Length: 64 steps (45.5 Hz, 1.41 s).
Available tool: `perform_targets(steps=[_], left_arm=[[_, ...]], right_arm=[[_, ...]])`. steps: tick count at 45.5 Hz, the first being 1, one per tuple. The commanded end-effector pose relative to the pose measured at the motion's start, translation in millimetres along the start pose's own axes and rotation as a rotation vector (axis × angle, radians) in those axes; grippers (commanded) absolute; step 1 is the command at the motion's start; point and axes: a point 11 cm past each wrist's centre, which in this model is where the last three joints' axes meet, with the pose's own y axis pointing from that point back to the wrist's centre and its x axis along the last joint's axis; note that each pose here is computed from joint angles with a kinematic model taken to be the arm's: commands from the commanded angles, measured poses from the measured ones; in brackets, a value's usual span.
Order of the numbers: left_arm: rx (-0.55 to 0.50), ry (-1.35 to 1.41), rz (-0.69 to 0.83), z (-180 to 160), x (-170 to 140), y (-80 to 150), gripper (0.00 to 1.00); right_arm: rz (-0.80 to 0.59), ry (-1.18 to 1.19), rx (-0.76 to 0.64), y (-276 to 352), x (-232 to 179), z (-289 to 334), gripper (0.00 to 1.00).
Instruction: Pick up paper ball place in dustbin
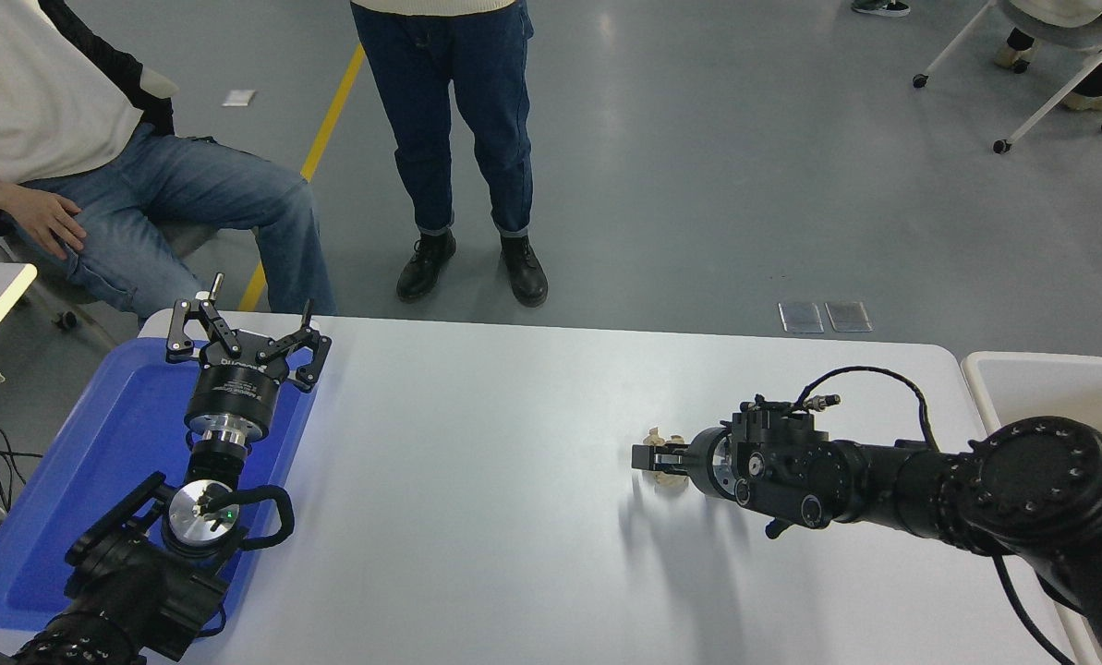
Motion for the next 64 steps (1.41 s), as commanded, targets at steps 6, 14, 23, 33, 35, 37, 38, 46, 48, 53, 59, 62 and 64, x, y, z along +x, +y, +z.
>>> perform_targets(steps=[6,14,23,33,35,37,38,46,48,53,59,62,64], left_arm=[[0.001,0.002,-0.001,-0.8,-0.3,0.0,1.0],[0.002,0.0,-0.001,-0.2,-0.1,0.0,1.0],[0.0,0.0,-0.001,-0.1,-0.1,0.0,1.0],[0.002,0.0,-0.001,-0.2,-0.1,0.0,1.0],[0.002,0.0,-0.001,-0.2,-0.1,0.0,1.0],[0.0,0.001,-0.001,0.1,-0.1,-0.1,1.0],[0.002,0.0,-0.001,-0.2,-0.1,0.0,1.0],[0.002,0.0,0.001,-0.2,0.1,0.0,1.0],[0.002,0.0,-0.001,-0.2,-0.1,0.0,1.0],[0.002,0.0,0.001,-0.2,0.1,0.0,1.0],[0.001,0.001,0.001,0.0,0.5,0.5,1.0],[0.001,0.0,0.002,-0.2,0.6,0.6,1.0],[0.001,0.0,0.002,-0.2,0.6,0.6,1.0]], right_arm=[[-0.014,-0.087,0.036,2.7,-1.8,-20.3,0.0],[-0.034,-0.036,0.09,15.5,3.9,-48.6,0.0],[-0.04,0.056,0.107,45.8,27.0,-86.9,0.0],[-0.057,0.1,0.084,88.3,59.6,-60.4,0.0],[-0.062,0.115,0.072,101.4,72.0,-52.6,0.0],[-0.063,0.127,0.067,110.2,80.9,-49.4,0.0],[-0.07,0.137,0.061,113.9,83.4,-47.2,0.0],[-0.131,0.23,0.012,150.1,106.5,-38.7,0.0],[-0.135,0.241,0.007,160.9,115.4,-40.0,0.0],[-0.156,0.273,0.009,190.1,135.9,-52.0,0.0],[-0.175,0.307,-0.011,223.4,157.7,-61.8,0.0],[-0.176,0.333,-0.033,236.4,166.0,-62.8,0.0],[-0.181,0.351,-0.043,244.5,170.1,-64.4,0.0]])
